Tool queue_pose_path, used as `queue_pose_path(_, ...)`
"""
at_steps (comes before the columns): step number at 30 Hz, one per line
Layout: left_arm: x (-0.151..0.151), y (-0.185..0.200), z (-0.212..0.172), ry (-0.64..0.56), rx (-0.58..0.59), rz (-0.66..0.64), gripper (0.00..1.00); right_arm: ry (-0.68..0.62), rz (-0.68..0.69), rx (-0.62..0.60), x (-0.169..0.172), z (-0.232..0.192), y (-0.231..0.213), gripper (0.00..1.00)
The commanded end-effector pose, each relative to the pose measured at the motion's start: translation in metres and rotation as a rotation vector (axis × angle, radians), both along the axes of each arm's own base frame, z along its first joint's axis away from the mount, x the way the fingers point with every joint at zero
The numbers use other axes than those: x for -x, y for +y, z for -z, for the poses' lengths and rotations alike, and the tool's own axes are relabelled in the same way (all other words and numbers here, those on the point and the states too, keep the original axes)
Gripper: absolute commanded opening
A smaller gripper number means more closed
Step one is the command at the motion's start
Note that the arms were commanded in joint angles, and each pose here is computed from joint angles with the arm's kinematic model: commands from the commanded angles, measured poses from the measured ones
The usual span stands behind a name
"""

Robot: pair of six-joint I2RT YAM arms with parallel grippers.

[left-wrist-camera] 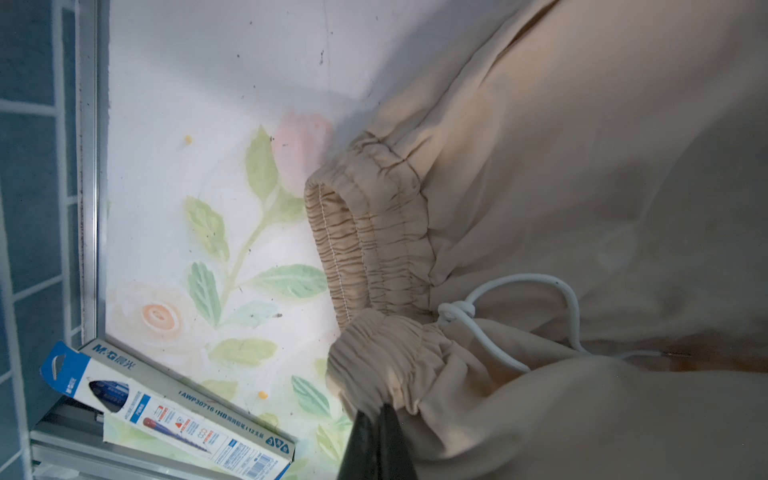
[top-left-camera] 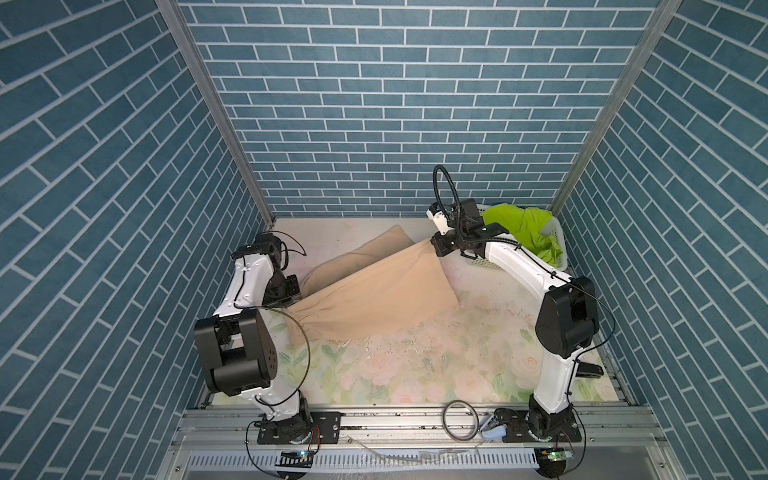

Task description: Fold and stack the shorts

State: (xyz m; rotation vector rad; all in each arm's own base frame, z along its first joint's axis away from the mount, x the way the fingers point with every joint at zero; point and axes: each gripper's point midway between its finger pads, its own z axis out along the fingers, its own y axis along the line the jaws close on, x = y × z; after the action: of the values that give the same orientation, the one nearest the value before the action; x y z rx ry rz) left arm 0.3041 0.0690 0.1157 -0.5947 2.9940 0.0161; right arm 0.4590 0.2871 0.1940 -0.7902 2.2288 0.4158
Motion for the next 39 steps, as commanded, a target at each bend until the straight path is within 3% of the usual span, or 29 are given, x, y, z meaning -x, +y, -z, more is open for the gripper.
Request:
queue_pose_path(1,-0.008,0.021,0.002,0.018,-0.073,-0.005,0.0,-0.044,0.013,0.003,-0.025,-0.001,-0.006,0.0)
queue_pose_path(14,-0.032,0.036,0.019,0.034,-0.098,-0.029,0.0,-0.046,0.016,-0.05,-0.057,0.014,0.01,0.0)
queue_pose_path(19,-0.048,0.04,0.022,-0.018,-0.099,-0.032,0.0,-0.046,0.031,-0.075,-0.068,0.023,0.013,0.0)
queue_pose_path(23,-0.062,0.037,0.034,-0.028,-0.059,-0.033,0.0,0.005,0.03,-0.071,-0.077,0.049,0.018,0.0)
queue_pose_path(33,-0.068,0.049,0.055,0.0,-0.098,-0.08,0.0,0.087,0.0,-0.136,-0.095,0.083,0.042,0.0)
queue_pose_path(37,-0.066,0.058,0.052,-0.006,-0.125,-0.111,0.01,0.119,-0.026,-0.173,-0.093,0.082,0.051,0.17)
queue_pose_path(39,-0.069,0.062,0.046,-0.033,-0.118,-0.124,0.2,0.11,-0.033,-0.199,-0.092,0.07,0.052,0.24)
